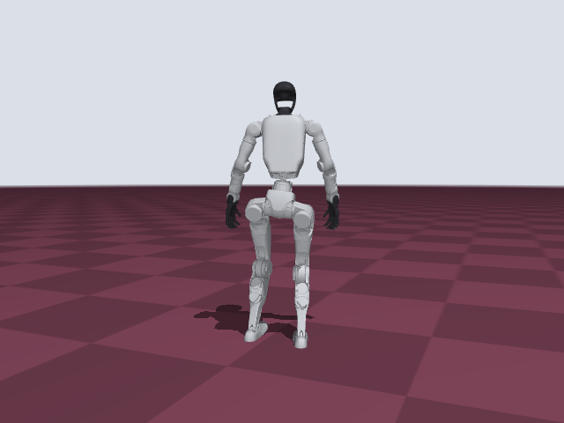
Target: Walk
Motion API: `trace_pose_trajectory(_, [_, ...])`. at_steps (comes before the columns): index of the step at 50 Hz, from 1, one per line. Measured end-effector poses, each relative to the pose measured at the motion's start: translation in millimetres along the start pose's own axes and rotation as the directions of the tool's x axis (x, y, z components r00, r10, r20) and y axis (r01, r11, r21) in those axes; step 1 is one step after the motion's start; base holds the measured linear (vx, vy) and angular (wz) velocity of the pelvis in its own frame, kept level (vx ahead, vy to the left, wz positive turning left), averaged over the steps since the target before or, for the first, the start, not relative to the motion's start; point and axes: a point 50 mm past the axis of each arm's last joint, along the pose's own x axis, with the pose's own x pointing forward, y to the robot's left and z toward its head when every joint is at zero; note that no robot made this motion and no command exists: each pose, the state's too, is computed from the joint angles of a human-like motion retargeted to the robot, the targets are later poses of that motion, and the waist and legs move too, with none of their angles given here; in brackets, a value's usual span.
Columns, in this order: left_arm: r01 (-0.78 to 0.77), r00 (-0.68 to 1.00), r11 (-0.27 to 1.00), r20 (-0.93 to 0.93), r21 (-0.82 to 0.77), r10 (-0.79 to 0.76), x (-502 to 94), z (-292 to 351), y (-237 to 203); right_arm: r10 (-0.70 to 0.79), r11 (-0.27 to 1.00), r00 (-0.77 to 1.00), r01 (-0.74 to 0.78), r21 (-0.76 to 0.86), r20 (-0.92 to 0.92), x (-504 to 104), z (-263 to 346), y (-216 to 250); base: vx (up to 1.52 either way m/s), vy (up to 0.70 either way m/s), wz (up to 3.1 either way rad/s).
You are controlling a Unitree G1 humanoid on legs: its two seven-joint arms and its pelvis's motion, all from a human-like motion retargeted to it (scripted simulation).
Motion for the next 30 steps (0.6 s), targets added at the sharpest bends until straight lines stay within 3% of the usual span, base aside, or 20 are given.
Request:
trace_pose_trajectory(7, [0.179,0.967,0.972,0.153,0.155,-0.202,4,57,-52,-0.038,0.998,0.999,0.039,-0.04,0.027,-2,5,-15,-0.04,0.02,2.46])
trace_pose_trajectory(14, [0.279,0.927,0.927,0.181,0.252,-0.329,1,73,-85,0.031,0.994,0.996,-0.022,-0.108,0.078,1,20,0,-0.01,0.01,1.75])
trace_pose_trajectory(30, [0.415,0.91,0.885,-0.088,0.212,-0.406,-9,-10,-114,0.147,0.967,0.982,-0.116,-0.228,0.121,3,36,24,-0.01,0.01,0.65])
